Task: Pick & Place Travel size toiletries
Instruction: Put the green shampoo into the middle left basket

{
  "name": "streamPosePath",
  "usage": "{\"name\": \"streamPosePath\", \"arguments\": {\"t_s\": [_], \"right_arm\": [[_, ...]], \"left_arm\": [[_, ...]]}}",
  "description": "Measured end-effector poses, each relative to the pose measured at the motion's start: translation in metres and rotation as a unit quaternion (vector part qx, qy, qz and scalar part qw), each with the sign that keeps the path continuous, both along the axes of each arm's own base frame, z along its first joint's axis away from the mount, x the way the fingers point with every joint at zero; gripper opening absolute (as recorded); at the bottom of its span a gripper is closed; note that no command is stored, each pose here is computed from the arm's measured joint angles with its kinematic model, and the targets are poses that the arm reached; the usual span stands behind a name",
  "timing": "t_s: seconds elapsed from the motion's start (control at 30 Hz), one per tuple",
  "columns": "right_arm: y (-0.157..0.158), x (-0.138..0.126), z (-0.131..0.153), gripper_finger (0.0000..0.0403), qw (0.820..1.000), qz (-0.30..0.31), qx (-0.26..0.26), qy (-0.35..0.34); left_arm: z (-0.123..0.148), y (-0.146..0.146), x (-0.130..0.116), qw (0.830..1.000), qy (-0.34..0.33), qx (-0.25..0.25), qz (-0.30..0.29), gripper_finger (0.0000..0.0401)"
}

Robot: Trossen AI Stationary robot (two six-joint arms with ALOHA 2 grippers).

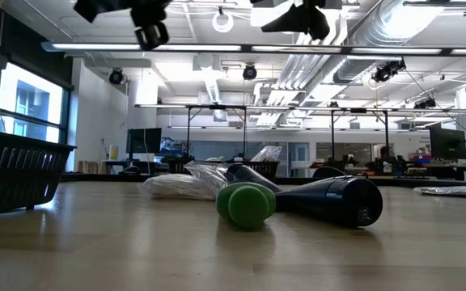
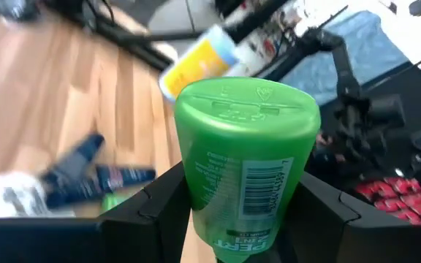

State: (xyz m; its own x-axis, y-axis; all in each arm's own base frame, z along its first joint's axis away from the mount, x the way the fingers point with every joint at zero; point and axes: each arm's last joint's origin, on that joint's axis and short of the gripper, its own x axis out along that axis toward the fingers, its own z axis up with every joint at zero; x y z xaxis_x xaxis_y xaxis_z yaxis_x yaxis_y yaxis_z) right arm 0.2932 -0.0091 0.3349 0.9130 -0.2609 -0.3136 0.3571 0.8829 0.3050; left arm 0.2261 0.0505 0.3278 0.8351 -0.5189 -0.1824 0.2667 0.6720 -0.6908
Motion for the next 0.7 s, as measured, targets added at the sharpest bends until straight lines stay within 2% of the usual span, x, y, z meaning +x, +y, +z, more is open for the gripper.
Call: {"name": "streamPosePath", "arguments": {"t_s": [0.1, 0.2, 0.33, 0.43, 0.53, 0.7], "right_arm": [[-0.003, 0.000, -0.001, 0.0290, 1.000, -0.006, 0.000, 0.005], [-0.006, -0.001, -0.003, 0.0290, 1.000, -0.010, 0.000, 0.018], [-0.007, -0.003, -0.007, 0.0290, 0.999, -0.012, 0.000, 0.038], [-0.007, -0.003, -0.008, 0.0290, 0.999, -0.012, 0.000, 0.045], [-0.007, -0.004, -0.009, 0.0290, 0.999, -0.011, -0.001, 0.048], [-0.007, -0.004, -0.009, 0.0290, 0.998, -0.006, -0.016, 0.052]], "left_arm": [[-0.008, -0.011, -0.009, 0.998, 0.056, 0.003, -0.019, 0.0180], [-0.019, -0.024, -0.019, 0.991, 0.136, 0.010, -0.012, 0.0180], [-0.035, -0.042, -0.032, 0.967, 0.250, 0.043, 0.007, 0.0180], [-0.044, -0.055, -0.041, 0.944, 0.325, 0.058, 0.012, 0.0180], [-0.048, -0.067, -0.045, 0.927, 0.368, 0.067, 0.012, 0.0180], [-0.048, -0.085, -0.047, 0.922, 0.380, 0.069, 0.009, 0.0180]]}}
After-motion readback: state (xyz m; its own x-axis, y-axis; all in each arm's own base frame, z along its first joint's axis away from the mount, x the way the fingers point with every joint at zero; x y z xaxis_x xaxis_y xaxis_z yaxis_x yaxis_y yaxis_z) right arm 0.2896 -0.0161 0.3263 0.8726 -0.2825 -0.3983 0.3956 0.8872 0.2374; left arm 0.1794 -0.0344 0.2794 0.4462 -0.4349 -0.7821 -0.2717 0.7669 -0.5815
